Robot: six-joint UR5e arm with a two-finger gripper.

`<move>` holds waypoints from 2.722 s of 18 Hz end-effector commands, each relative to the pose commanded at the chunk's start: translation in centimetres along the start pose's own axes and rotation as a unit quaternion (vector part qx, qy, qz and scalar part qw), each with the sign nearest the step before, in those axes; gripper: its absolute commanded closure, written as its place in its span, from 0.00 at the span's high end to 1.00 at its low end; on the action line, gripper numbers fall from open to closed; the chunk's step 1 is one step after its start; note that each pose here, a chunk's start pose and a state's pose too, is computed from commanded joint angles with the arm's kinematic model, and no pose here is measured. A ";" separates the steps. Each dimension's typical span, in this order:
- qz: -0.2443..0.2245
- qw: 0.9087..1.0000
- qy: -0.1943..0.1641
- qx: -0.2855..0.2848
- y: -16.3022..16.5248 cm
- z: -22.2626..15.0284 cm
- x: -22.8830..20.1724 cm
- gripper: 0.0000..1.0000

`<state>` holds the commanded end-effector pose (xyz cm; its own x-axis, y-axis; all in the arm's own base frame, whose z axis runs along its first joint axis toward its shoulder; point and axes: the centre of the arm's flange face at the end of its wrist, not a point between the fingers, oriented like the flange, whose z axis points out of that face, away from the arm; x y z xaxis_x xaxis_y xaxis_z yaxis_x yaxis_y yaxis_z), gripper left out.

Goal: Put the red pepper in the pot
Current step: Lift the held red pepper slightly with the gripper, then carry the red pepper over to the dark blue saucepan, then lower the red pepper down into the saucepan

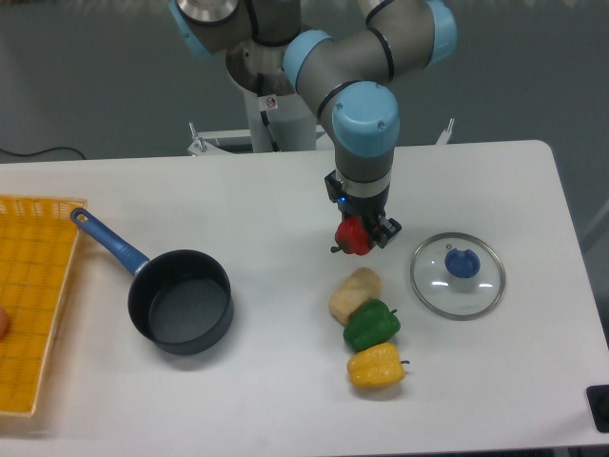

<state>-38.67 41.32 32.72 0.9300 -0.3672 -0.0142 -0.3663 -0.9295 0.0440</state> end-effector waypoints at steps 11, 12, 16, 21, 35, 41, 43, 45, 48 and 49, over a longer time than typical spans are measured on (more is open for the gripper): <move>0.006 1.000 -0.007 0.002 -1.3 -1.0 1.5 0.30; 0.007 1.000 -0.007 0.002 -1.3 -1.1 1.9 0.30; 0.005 1.000 -0.001 0.001 -2.8 -1.7 3.4 0.30; -0.018 1.000 -0.006 0.004 -7.6 -2.0 6.3 0.30; -0.086 0.996 -0.027 0.019 -21.3 0.8 14.6 0.30; -0.103 0.994 -0.030 0.022 -23.9 1.4 13.9 0.30; -0.108 0.994 -0.027 0.019 -24.3 2.1 13.7 0.30; -0.105 0.994 -0.028 0.019 -24.9 2.2 13.9 0.30; -0.106 0.994 -0.028 0.021 -25.3 2.7 13.7 0.30; -0.109 0.993 -0.031 0.023 -25.5 3.2 13.5 0.30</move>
<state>-16.83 59.95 28.25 0.9842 -0.1578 -0.0802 -0.1593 -0.9872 -0.0128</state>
